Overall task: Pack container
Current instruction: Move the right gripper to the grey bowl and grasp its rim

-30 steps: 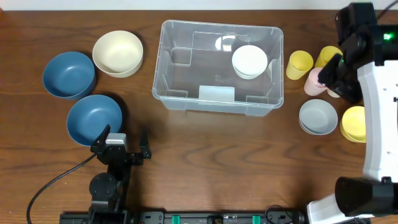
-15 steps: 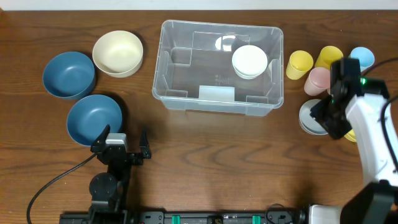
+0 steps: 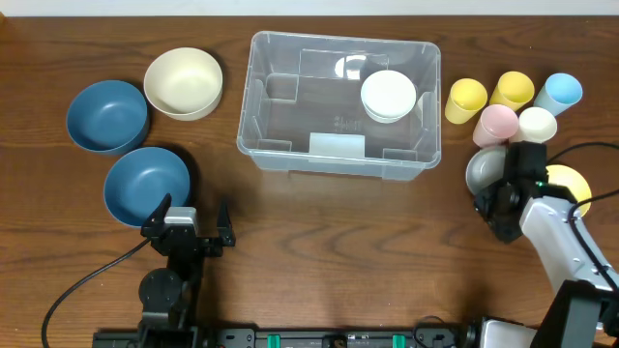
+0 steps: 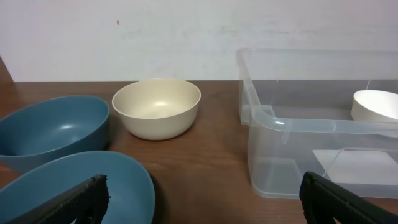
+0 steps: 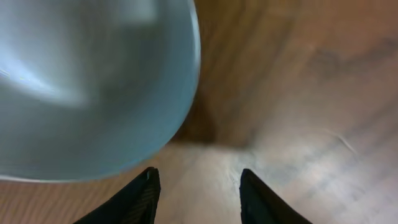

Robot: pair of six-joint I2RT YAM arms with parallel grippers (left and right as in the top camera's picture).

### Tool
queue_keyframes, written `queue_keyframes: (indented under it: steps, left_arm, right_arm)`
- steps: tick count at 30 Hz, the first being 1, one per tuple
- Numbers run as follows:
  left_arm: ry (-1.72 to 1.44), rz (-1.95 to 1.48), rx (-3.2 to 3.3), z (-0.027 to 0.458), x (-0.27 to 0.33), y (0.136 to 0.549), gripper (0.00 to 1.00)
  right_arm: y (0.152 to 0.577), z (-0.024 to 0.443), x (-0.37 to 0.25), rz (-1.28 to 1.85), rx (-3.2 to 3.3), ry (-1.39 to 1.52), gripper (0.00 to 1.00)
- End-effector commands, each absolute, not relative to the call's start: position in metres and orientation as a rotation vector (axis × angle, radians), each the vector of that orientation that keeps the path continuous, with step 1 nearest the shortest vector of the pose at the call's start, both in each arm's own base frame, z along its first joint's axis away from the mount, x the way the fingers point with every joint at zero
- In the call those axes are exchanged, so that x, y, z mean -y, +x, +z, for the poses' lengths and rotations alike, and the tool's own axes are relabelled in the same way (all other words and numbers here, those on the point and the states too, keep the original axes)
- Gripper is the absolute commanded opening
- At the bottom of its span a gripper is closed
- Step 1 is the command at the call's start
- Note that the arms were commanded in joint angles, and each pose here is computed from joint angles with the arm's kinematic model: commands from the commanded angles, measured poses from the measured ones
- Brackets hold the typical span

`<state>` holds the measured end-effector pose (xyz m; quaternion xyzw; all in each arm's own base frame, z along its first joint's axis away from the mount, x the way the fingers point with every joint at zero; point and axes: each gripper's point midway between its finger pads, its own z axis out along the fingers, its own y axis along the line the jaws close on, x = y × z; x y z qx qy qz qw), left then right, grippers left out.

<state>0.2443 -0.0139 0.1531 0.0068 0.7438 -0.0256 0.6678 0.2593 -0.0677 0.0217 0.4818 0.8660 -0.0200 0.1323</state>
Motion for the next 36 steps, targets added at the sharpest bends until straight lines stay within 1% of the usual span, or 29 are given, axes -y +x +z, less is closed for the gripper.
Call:
queue_keyframes:
  steps: [1, 14, 21, 22, 26, 29, 32, 36]
  left_arm:
    - [0.016, -0.031, -1.727, 0.136, 0.011, 0.244, 0.98]
    - [0.016, -0.032, -1.727, 0.136, 0.011, 0.244, 0.98]
    - [0.016, -0.031, -1.727, 0.136, 0.011, 0.244, 0.98]
    - [0.016, -0.031, -1.727, 0.136, 0.011, 0.244, 0.98]
    - [0.016, -0.032, -1.727, 0.136, 0.011, 0.244, 0.98]
    - [0.016, -0.031, -1.727, 0.136, 0.011, 0.244, 0.98]
    - [0.016, -0.031, -1.727, 0.136, 0.011, 0.244, 0.98]
    - [0.016, -0.031, -1.727, 0.136, 0.011, 0.244, 0.98]
  right_arm:
    - [0.266, 0.023, 0.071, -0.055, -2.519, 1.297, 0.45]
    - [0.295, 0.038, 0.066, 0.036, -2.501, 1.074, 0.45]
    - [0.301, 0.076, 0.064, 0.086, -2.41, 0.973, 0.45]
    - [0.3, 0.082, 0.065, 0.081, -2.39, 0.971, 0.46]
    - [0.285, 0.095, 0.082, 0.05, -2.298, 1.13, 0.47]
    - [0.269, 0.086, 0.095, 0.018, -2.287, 1.277, 0.46]
    - [0.257, 0.073, 0.104, -0.015, -2.299, 1.364, 0.46]
    - [0.259, 0.059, 0.112, -0.027, -2.295, 1.398, 0.46]
